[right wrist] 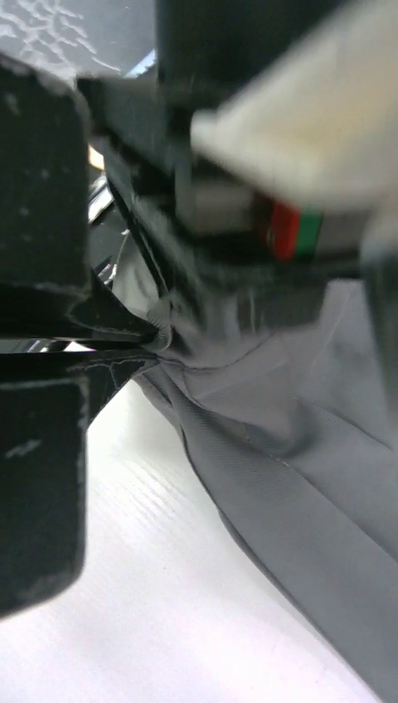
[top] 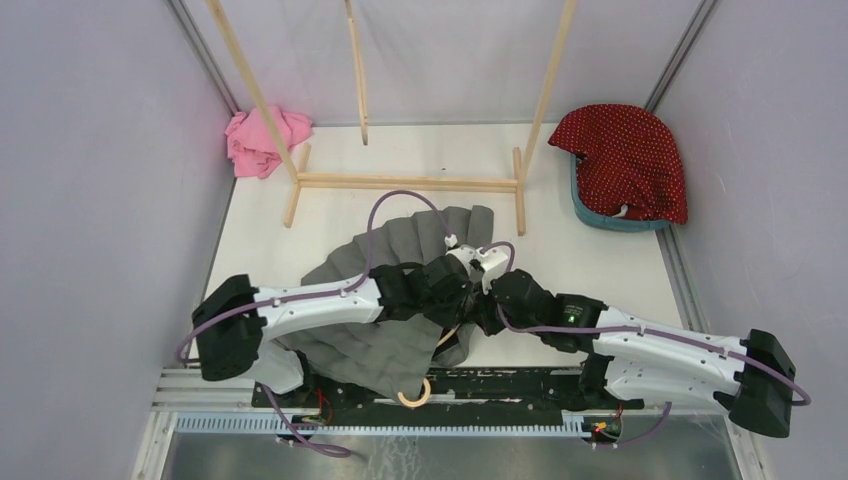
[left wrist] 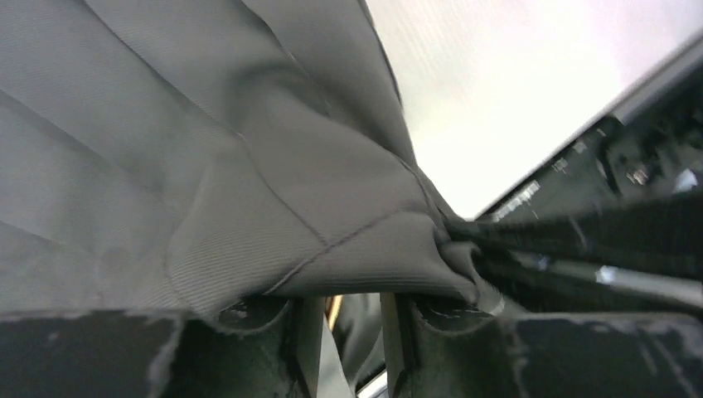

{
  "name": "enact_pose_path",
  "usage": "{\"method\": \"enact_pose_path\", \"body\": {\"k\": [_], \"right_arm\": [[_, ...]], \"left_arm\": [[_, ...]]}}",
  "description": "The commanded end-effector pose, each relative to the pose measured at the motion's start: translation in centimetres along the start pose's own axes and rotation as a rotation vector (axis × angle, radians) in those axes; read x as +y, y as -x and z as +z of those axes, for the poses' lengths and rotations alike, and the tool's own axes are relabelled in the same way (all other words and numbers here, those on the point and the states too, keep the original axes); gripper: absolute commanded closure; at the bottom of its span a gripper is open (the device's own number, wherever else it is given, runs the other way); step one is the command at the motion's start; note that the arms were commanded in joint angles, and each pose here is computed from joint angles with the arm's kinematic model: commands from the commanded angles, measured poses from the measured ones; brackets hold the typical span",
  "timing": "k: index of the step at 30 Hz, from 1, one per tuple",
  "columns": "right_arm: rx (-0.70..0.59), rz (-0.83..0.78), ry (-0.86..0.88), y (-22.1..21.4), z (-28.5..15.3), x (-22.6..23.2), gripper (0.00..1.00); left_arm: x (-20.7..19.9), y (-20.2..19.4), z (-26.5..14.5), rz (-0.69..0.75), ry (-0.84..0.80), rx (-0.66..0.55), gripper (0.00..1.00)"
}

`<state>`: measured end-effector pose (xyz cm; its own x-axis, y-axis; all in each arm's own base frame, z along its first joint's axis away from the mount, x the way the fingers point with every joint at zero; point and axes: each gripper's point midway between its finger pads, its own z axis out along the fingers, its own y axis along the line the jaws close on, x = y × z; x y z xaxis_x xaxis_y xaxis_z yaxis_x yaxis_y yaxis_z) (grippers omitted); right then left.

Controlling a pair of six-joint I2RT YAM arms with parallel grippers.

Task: Place the skirt on the hanger
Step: Hang the skirt on the hanger.

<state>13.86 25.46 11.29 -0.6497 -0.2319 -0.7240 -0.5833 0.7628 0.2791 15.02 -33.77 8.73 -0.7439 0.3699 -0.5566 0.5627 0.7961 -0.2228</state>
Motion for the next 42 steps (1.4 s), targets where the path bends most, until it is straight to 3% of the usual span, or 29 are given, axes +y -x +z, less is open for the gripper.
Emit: {"method": "enact_pose_path", "body": {"k": [1,5,16,21,25,28,36,42], "right_arm": [[-0.026,-0.027,0.036,0.0,-0.4,0.5,0.99],[-0.023,-0.012,0.03,-0.5,-0.4,0.1,0.99],[0.077,-0.022,0.051,-3.4,1.2,0.2,0.99],[0.118,-0.039,0.093,-4.2,1.9,1.0,0.99],[0.14,-0.065,0.125,-4.4,2.4,1.9,0.99],[0.163,-0.101,0.163,-4.3,2.8,3.2,0.99],[0.184,-0.165,0.182,-4.1,3.4,5.3,0.99],[0.175,-0.195,0.165,-3.2,2.4,5.3,0.99]], "left_arm": [[-4.5,2.4,-4.0,0.024,-0.288,-0.139,0.62],[-4.4,1.9,-5.3,0.035,-0.34,-0.18,0.53],[-3.4,0.1,-8.1,-0.04,-0.368,-0.194,0.52],[0.4,-3.4,-8.3,-0.181,-0.211,-0.123,0.52],[5.1,-5.7,-9.2,-0.346,-0.029,-0.137,0.53],[6.8,-7.9,-8.8,-0.444,0.013,-0.128,0.54],[7.9,-13.9,-4.4,-0.528,0.047,0.02,0.66],[7.2,-15.0,-2.8,-0.515,0.023,0.072,0.74]]}}
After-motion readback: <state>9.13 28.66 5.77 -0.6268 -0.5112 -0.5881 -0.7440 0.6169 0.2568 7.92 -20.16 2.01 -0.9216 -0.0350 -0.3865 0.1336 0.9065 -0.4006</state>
